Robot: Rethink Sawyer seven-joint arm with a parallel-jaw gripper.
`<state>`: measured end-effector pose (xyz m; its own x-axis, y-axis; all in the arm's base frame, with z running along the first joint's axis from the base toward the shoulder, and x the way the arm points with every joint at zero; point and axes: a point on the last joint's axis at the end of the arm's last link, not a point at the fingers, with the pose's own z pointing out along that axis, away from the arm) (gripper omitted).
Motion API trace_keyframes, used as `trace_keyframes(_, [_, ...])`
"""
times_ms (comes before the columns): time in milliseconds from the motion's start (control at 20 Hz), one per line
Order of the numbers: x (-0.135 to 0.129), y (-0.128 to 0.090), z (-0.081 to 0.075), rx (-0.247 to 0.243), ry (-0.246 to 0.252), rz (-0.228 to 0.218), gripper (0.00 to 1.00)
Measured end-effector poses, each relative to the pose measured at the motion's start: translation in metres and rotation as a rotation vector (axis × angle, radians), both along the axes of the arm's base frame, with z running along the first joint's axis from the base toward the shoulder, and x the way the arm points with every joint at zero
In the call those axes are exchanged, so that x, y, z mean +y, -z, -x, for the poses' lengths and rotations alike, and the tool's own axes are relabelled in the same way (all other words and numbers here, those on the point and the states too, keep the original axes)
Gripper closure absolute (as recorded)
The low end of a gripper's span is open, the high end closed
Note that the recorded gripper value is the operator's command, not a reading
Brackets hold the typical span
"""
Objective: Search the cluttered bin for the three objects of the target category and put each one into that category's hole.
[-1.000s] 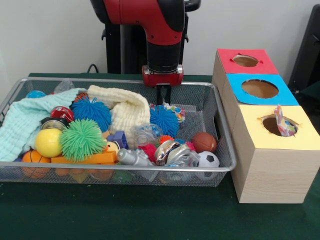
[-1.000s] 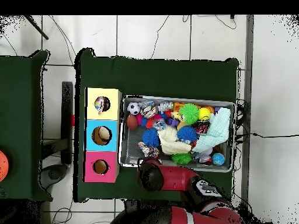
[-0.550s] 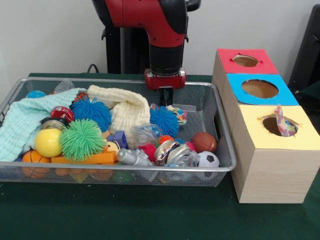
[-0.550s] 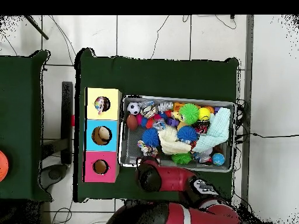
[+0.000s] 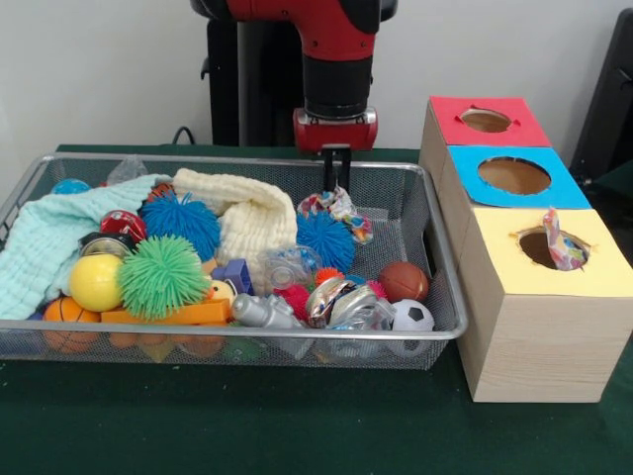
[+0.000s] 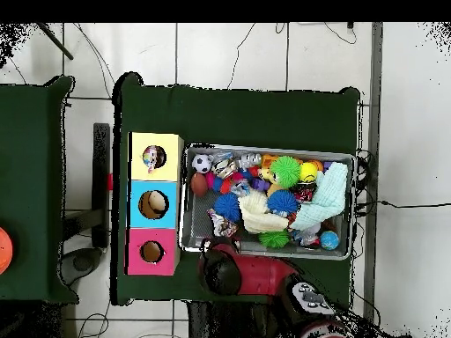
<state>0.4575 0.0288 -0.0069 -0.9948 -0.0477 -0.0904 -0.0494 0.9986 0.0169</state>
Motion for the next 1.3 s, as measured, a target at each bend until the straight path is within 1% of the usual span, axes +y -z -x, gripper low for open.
trace_keyframes(250, [0.002,-0.028,-0.004,0.016,0.02,-0.002,1.0])
trace_keyframes(700, [0.013,-0.088,-0.013,0.039,0.066,-0.02,1.0])
trace_keyframes(750, [0.018,-0.108,-0.015,0.05,0.076,-0.019,1.0])
trace_keyframes(800, [0.02,-0.114,-0.016,0.056,0.078,-0.02,1.0])
trace_keyframes(950, [0.033,-0.146,-0.019,0.087,0.081,-0.024,1.0])
trace_keyframes(1000, [0.036,-0.152,-0.019,0.096,0.08,-0.026,1.0])
trace_keyframes(1100, [0.053,-0.175,-0.021,0.133,0.074,-0.038,1.0])
trace_keyframes(1200, [0.066,-0.189,-0.023,0.155,0.062,-0.047,1.0])
trace_keyframes(1300, [0.085,-0.202,-0.029,0.163,0.037,-0.054,1.0])
